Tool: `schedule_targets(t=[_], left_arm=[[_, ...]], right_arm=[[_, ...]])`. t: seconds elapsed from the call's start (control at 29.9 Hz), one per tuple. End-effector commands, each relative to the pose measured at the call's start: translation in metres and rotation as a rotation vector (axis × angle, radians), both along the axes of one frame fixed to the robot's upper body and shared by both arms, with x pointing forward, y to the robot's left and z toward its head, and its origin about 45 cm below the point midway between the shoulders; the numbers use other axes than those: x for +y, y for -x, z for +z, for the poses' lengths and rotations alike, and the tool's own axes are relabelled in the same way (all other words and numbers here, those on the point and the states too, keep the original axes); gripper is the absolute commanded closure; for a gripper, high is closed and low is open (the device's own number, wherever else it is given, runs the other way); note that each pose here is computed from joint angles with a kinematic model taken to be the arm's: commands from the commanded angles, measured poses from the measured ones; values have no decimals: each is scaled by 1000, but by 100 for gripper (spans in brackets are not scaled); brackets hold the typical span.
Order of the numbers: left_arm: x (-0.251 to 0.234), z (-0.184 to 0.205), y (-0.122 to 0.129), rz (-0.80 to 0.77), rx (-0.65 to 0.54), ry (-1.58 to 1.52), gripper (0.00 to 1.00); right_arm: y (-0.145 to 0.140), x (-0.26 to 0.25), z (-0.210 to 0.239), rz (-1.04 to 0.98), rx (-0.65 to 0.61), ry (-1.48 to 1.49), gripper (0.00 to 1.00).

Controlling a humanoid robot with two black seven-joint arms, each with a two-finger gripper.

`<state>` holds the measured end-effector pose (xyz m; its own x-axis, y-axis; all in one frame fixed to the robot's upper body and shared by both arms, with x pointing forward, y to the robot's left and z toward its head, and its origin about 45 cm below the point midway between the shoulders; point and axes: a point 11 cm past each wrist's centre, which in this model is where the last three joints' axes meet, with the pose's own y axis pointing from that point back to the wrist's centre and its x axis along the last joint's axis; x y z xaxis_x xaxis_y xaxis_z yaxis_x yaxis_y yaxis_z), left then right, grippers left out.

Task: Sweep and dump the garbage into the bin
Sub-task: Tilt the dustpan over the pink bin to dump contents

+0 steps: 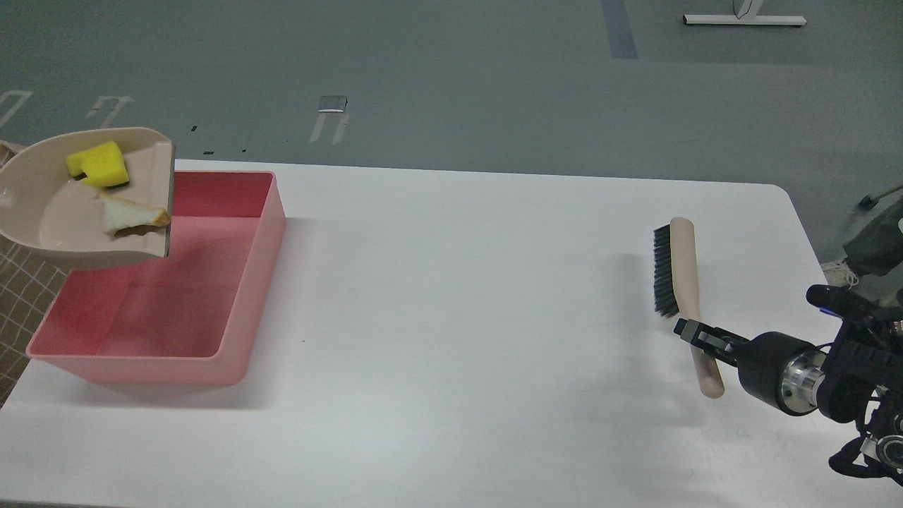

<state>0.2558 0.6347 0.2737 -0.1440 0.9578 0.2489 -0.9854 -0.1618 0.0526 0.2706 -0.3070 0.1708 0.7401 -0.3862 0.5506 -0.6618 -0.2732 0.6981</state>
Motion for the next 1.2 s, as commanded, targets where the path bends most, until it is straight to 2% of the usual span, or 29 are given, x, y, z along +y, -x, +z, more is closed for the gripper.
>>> schedule_targets(t=[0.0, 0.2, 0.7, 1.17], left_arm=[[4, 10, -1, 1, -8, -19, 92], [3, 19, -7, -10, -21, -34, 92], [1, 10, -7, -27, 60, -156, 94], [-2, 30, -22, -63, 52, -240, 95]], right_arm=[[0, 0, -1, -1, 1, -1, 79], [0, 0, -1, -2, 2, -1, 79], [0, -1, -3, -5, 6, 3, 79], [0, -1, -4, -7, 8, 2, 79]])
